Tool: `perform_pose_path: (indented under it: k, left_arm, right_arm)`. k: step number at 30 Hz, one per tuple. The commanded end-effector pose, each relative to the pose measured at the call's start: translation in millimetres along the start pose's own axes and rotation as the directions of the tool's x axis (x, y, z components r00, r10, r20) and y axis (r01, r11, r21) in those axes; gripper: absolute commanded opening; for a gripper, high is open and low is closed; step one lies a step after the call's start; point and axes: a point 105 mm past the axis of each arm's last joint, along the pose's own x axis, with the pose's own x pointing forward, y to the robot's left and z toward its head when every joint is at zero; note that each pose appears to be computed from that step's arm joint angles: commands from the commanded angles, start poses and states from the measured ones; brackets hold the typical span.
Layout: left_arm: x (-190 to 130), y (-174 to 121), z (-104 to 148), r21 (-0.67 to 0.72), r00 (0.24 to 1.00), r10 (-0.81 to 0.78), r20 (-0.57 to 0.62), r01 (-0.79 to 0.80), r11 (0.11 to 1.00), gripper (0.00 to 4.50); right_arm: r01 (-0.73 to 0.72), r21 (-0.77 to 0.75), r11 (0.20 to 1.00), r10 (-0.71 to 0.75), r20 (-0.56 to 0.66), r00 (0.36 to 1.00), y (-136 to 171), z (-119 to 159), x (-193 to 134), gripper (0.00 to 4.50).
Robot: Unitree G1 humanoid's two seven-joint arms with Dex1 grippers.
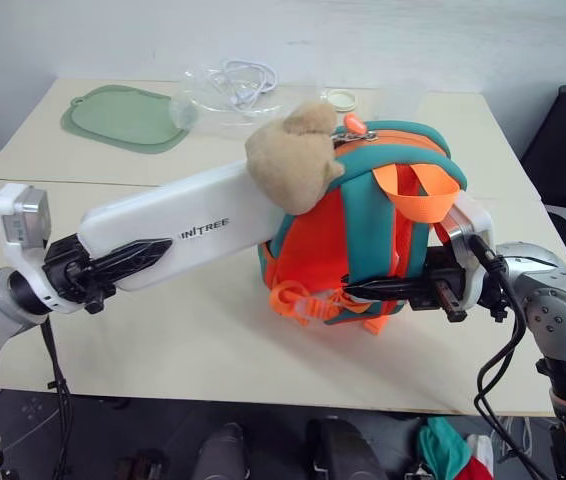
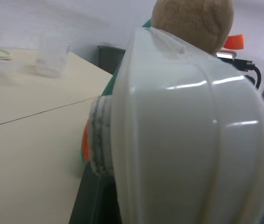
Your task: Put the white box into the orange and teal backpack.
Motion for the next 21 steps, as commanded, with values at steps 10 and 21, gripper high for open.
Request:
perform_pose_path:
  k: [10, 21]
  left_arm:
    - [35.2, 23.9, -4.6, 0.337, 0.979, 0.024, -0.201, 0.046, 0.940, 1.19]
    - [128.7, 12.1, -6.1, 0.217, 0.894, -0.148, -0.422, 0.259, 0.941, 1.19]
  right_arm:
    - [-0.060, -0.011, 0.998, 0.059, -0.021, 0.998, 12.1, 2.6, 4.8, 0.01]
    - [-0.100, 0.019, 0.995, 0.101, -0.048, 0.994, 16.0, -2.6, 8.3, 0.01]
